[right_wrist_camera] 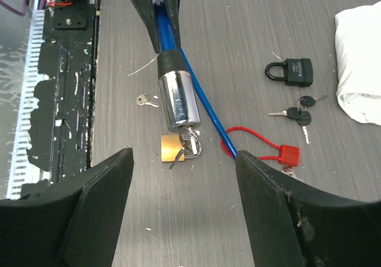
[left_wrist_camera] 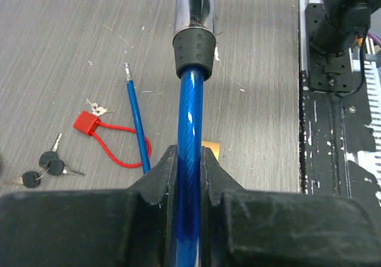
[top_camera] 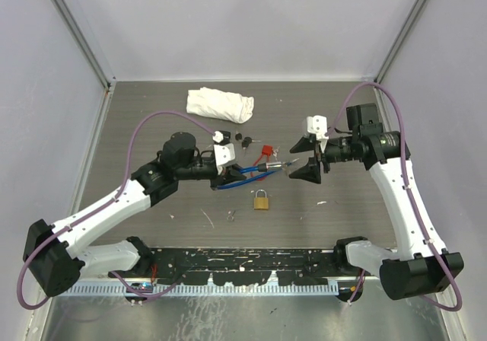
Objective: Lock with the key
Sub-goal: Adjust the lock.
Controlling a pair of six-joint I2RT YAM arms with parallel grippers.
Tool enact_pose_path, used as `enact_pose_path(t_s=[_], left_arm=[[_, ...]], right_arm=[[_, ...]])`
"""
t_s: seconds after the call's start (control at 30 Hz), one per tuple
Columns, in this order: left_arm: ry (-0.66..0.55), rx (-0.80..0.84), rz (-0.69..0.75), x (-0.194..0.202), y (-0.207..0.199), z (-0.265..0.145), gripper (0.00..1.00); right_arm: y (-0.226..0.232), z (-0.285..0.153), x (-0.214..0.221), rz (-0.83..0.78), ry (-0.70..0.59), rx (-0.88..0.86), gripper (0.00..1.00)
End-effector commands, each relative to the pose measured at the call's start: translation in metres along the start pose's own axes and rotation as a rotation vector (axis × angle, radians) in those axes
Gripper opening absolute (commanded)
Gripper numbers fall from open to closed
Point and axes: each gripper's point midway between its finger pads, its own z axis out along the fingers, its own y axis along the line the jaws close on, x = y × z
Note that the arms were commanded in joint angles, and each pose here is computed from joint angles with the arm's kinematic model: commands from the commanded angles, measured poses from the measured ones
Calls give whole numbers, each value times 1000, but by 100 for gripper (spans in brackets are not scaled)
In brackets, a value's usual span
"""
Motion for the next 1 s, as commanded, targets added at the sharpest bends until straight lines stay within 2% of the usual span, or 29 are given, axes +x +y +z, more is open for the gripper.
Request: enact_pose_path(t_s=[0.0, 0.17, 0.47, 0.57, 0.8, 0.9, 0.97], left_arm=[[-98, 47, 66, -37, -6, -9, 0], [-101, 67, 65, -37, -9, -10, 0], [-110, 75, 71, -39, -11, -12, 0], [-111, 73, 73, -39, -10, -13, 0], [-125, 74, 84, -42, -10, -14, 0], [-121, 70, 90, -41, -10, -14, 0], [-110, 62, 96, -39, -8, -15, 0]], right_arm=[[4, -1, -15, -59, -84, -7, 73], [11, 4, -10, -33, -113, -51, 60], [14, 7, -6, 14, -123, -84, 22], [15, 8, -5, 32, -120, -88, 16], [14, 11, 1, 141, -108, -104, 13], [10, 13, 3, 234, -95, -103, 4], [8, 13, 4, 310, -85, -104, 1]])
